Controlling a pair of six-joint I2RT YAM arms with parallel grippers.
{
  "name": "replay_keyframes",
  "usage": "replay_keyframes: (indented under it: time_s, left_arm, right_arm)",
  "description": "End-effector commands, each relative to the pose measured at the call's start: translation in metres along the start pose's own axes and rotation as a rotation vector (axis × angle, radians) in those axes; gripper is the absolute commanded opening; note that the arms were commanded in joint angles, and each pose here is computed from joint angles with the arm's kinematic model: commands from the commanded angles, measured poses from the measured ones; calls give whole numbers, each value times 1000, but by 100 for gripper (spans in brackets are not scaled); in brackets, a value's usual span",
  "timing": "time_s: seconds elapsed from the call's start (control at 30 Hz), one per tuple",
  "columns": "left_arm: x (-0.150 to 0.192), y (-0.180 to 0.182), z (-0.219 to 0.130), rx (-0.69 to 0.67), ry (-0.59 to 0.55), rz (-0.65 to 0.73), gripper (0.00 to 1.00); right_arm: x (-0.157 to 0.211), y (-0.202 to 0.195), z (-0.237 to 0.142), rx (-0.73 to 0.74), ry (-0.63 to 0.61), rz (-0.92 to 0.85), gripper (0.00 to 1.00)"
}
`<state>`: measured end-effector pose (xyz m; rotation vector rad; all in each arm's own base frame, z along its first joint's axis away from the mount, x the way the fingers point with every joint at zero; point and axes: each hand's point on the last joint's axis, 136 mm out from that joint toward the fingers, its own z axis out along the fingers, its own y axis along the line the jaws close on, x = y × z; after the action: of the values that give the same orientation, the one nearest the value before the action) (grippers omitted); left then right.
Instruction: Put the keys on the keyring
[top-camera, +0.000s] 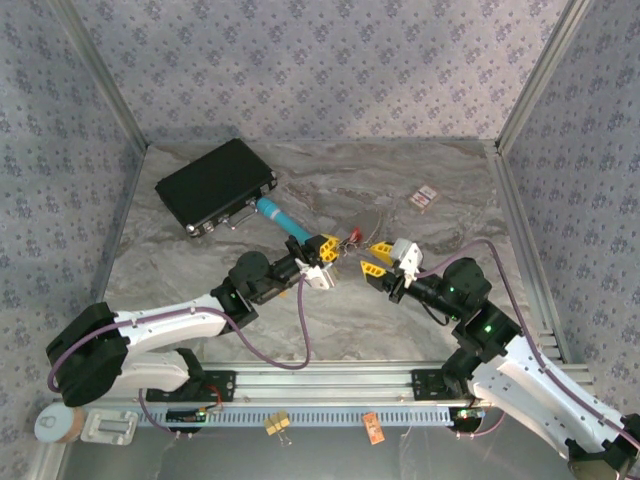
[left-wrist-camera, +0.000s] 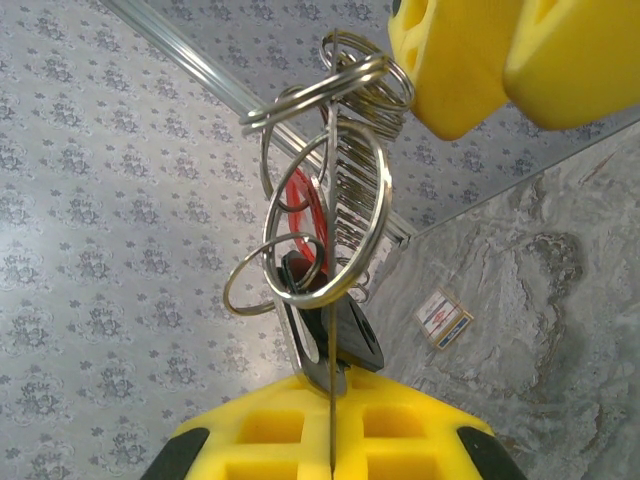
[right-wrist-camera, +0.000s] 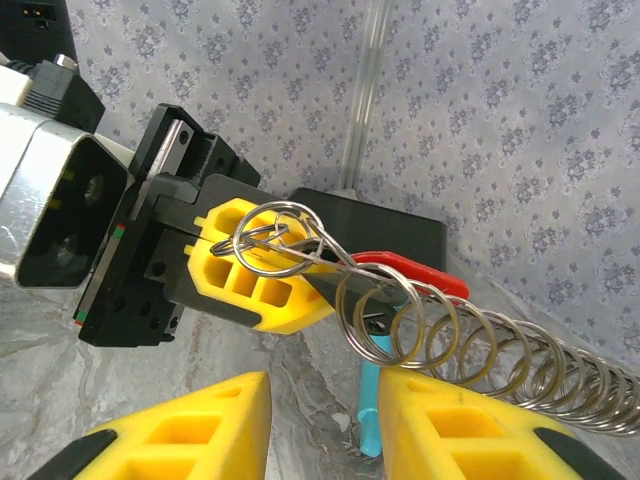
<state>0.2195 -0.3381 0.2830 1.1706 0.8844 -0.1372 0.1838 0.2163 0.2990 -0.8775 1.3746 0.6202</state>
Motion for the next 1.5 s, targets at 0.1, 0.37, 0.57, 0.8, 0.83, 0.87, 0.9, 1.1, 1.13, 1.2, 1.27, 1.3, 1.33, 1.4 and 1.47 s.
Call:
replay_keyframes:
  time_s: [0.1,0.37,0.57,0.8,0.83,0.87,0.9,1.1,1.13,1.2,1.27,1.3,1.33,1.4,1.47]
  left_arm:
    - [-17,14,-5,-35,-64,8,0]
    - [-16,14,-3,-37,-58,13,0]
    - [-15,13,-3,-34,-54,19,0]
    - [-16,13,-4,-36,-57,24,0]
    - [-16,14,-4,-36,-57,26,0]
    - [-16,14,-4,-38,-55,28,0]
    - [-16,14,-4,-37,-55,30,0]
    - [-16,14,-4,-36,-57,30,0]
    - [-16,14,-4,-36,-58,30,0]
    - [-16,13,-4,-34,-57,29,0]
    - [-15,13,-4,-33,-54,29,0]
    - [-15,12,-4,-32,-54,30,0]
    - [-15,12,-4,-32,-54,30,0]
    - [-14,12,-4,-31,-50,30,0]
    - [-13,12,-4,-30,-48,29,0]
  right_arm:
    - [-15,-1,-4,12,-48,-24,35]
    - [-17,6,-5,-26,-57,-23,34]
    - [-20,1,-5,1,-70,-22,35]
    - [-19,-2,-5,21,-63,4,37]
    - [-19,-3,-5,23,-63,11,37]
    - [-19,-3,-5,22,-63,19,37]
    - [-19,-3,-5,23,-62,30,37]
    - [-18,-5,-4,33,-63,58,34]
    - [-19,-5,-4,33,-65,56,33]
    - [-20,-5,-4,32,-71,58,31]
    - [-21,-4,-4,28,-73,58,29]
    - [-21,-4,-4,27,-75,57,28]
    - [-22,-4,-4,27,-77,58,26]
    - [-22,-4,-3,28,-78,60,25]
    - [-22,-5,-3,28,-80,60,23]
